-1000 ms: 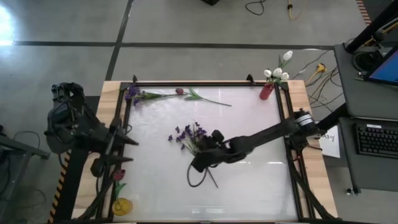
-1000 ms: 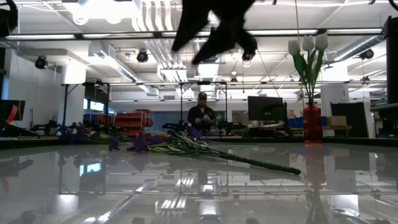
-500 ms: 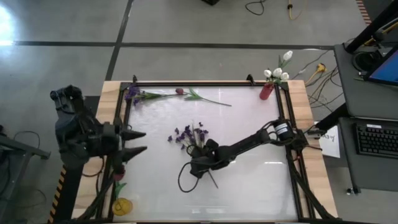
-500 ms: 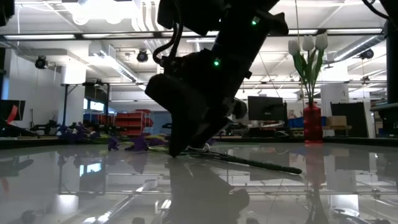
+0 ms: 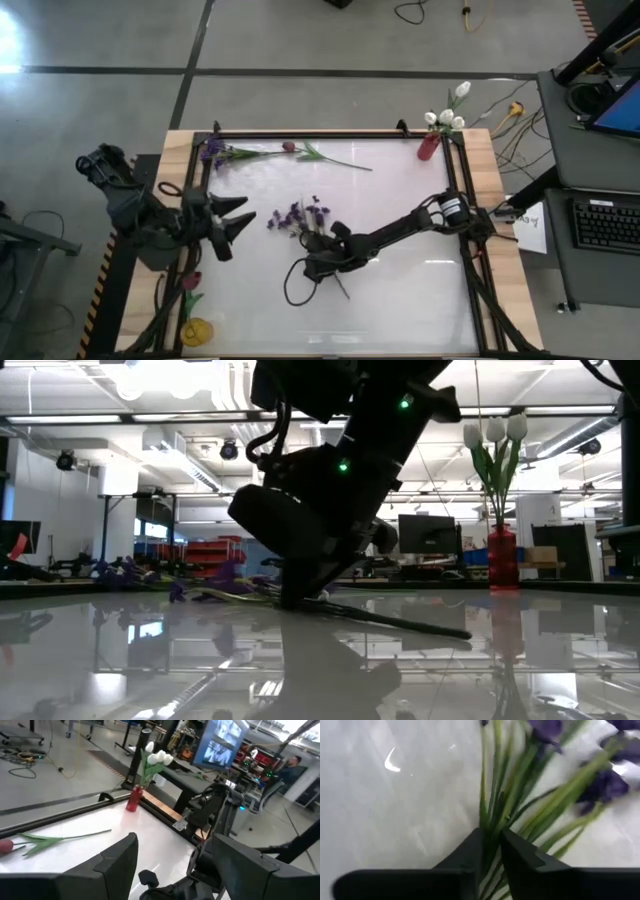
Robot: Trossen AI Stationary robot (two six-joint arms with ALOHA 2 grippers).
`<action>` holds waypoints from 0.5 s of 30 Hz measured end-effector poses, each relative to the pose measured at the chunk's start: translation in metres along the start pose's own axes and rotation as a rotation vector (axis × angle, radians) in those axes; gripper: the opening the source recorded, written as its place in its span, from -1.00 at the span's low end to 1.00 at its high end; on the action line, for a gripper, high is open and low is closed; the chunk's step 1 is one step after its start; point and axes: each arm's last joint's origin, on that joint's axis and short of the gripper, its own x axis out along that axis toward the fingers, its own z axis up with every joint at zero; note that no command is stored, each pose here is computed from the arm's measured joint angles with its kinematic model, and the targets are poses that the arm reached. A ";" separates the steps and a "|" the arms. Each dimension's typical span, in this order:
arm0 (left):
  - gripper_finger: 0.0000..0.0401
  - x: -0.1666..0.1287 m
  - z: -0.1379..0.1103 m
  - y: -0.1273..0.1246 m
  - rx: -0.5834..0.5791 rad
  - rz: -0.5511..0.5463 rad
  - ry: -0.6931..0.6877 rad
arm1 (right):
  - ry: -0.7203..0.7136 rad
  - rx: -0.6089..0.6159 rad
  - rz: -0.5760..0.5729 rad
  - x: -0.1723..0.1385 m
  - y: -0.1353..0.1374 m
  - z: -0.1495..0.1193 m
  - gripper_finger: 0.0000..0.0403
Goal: Sort flowers into vase by color
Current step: Put the middle purple flowers into the yellow flower vase
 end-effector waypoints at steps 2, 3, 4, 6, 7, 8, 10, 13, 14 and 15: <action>0.19 0.000 0.001 0.000 -0.006 0.001 0.000 | -0.039 0.015 -0.002 -0.004 0.000 0.005 -0.83; 0.19 0.000 0.001 0.001 -0.010 -0.001 -0.001 | -0.059 0.022 0.001 -0.007 0.000 0.008 -0.89; 0.19 -0.001 0.003 0.002 -0.014 -0.002 -0.002 | -0.084 0.030 0.009 -0.012 -0.001 0.013 -0.92; 0.19 -0.003 0.006 0.004 -0.025 0.000 -0.015 | -0.147 0.037 0.033 -0.027 -0.002 0.025 -0.94; 0.19 -0.003 0.008 0.005 -0.026 0.002 -0.021 | -0.179 0.037 0.044 -0.035 -0.003 0.032 -0.95; 0.19 -0.004 0.010 0.006 -0.020 0.001 -0.023 | -0.212 0.047 0.053 -0.045 -0.005 0.039 -0.95; 0.20 -0.006 0.013 0.009 -0.027 -0.004 -0.025 | -0.267 0.060 0.061 -0.063 -0.011 0.051 -0.95; 0.21 -0.009 0.017 0.013 -0.041 -0.009 -0.030 | -0.353 0.110 0.065 -0.091 -0.026 0.072 -0.95; 0.21 -0.009 0.018 0.015 -0.046 -0.010 -0.032 | -0.375 0.132 0.071 -0.101 -0.032 0.079 -0.95; 0.22 -0.010 0.019 0.016 -0.048 -0.010 -0.033 | -0.395 0.153 0.078 -0.109 -0.038 0.085 -0.95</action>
